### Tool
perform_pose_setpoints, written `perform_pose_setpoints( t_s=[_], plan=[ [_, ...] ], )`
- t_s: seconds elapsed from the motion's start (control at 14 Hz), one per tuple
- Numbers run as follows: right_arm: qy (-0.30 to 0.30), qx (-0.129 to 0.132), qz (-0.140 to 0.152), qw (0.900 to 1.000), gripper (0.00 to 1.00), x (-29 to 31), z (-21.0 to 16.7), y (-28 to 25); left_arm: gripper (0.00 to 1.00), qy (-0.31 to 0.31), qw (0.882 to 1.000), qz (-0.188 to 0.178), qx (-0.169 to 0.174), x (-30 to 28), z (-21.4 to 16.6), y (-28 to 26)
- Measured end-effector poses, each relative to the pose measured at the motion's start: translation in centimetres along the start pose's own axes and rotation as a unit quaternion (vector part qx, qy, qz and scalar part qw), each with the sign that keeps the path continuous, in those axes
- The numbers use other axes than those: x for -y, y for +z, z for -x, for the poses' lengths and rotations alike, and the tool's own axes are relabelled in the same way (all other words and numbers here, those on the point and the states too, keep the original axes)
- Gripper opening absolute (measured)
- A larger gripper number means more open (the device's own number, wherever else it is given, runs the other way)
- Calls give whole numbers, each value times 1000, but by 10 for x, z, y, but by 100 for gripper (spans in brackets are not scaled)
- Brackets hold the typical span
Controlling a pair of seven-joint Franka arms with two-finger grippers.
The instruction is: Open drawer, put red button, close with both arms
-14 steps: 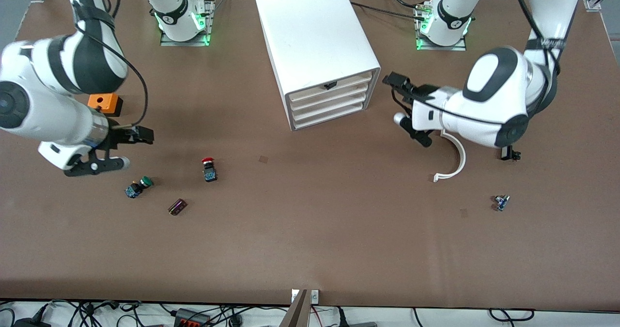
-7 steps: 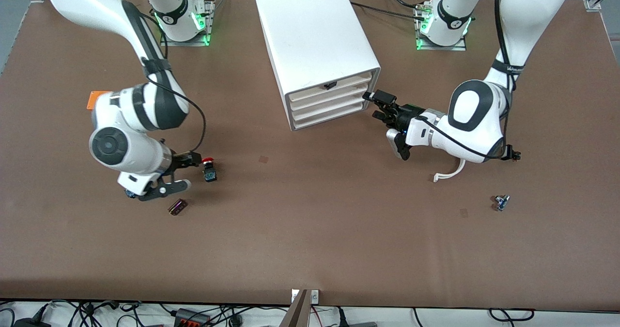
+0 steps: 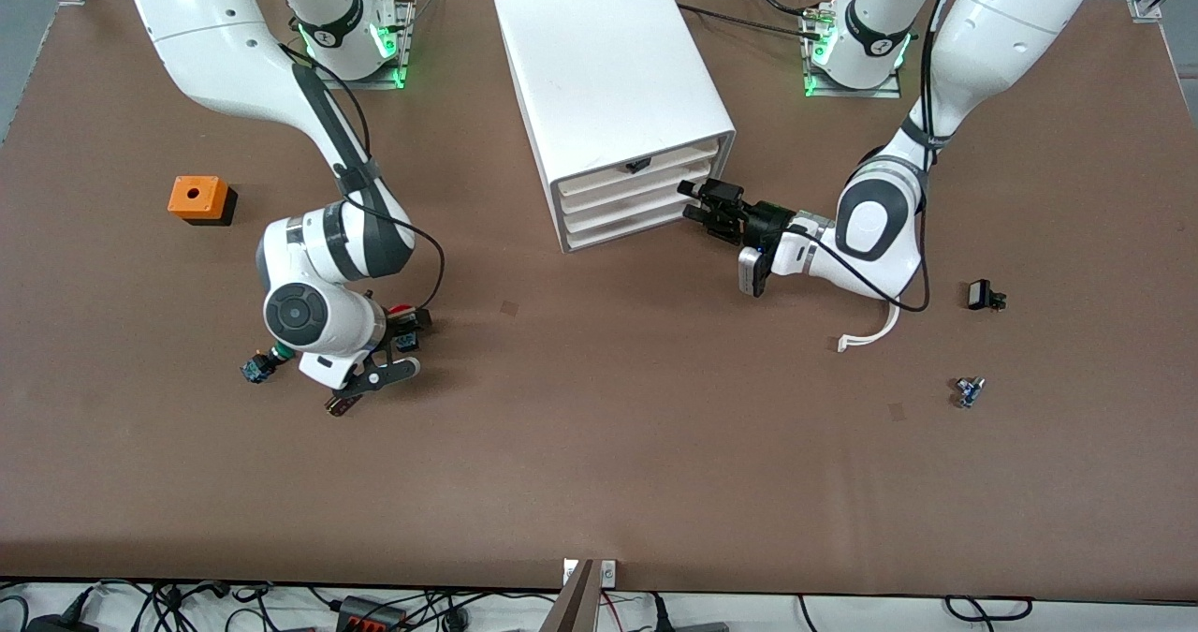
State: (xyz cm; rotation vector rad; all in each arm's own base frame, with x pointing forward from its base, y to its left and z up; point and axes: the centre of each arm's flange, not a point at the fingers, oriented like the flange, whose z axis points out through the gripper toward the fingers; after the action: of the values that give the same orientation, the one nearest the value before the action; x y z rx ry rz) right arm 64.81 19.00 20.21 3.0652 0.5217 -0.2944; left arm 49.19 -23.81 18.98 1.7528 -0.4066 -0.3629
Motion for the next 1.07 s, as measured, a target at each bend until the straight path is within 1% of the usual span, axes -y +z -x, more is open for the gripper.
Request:
perform_pose_setpoints(
  t_s=[0.07,0.14,0.21,0.29,0.36,0.43,0.5,0.57,0.64,0.71,0.79,0.86,1.0,1.07],
  plan=[
    [-1,2,0,1000,100,1,-1,6,65,-3,1000,3,3,3,1,4],
    [-1,4,0,1000,100,1,-1,12,62,-6,1000,4,8,5,4,10],
    [-1,5,-1,1000,100,1,-1,15,61,-9,1000,6,14,6,7,16],
    [-1,6,-1,1000,100,1,-1,18,57,-11,1000,7,22,7,11,25],
    [-1,7,-1,1000,100,1,-1,19,57,-13,999,8,29,7,13,32],
    [-1,7,-1,1000,93,2,-2,19,49,-13,999,9,33,7,14,37],
    [-2,7,-1,1000,85,3,-2,19,37,-13,999,9,36,6,15,40],
    [-3,7,-1,1000,85,4,-2,19,37,-13,999,8,36,6,15,40],
    [-4,7,-1,1000,77,5,-2,20,33,-13,999,8,36,6,15,40],
    [-4,8,-1,1000,66,6,-2,20,22,-13,999,8,36,6,15,40],
    [-4,8,-1,1000,66,6,-2,21,12,-11,999,9,36,6,14,40],
    [-5,8,-1,1000,59,6,-2,21,12,-9,999,7,35,6,14,40],
    [-6,9,-1,1000,40,6,-2,21,11,-3,1000,2,27,4,7,34],
    [-7,8,-1,1000,40,6,-2,20,11,0,1000,-1,21,3,2,28]
  ],
)
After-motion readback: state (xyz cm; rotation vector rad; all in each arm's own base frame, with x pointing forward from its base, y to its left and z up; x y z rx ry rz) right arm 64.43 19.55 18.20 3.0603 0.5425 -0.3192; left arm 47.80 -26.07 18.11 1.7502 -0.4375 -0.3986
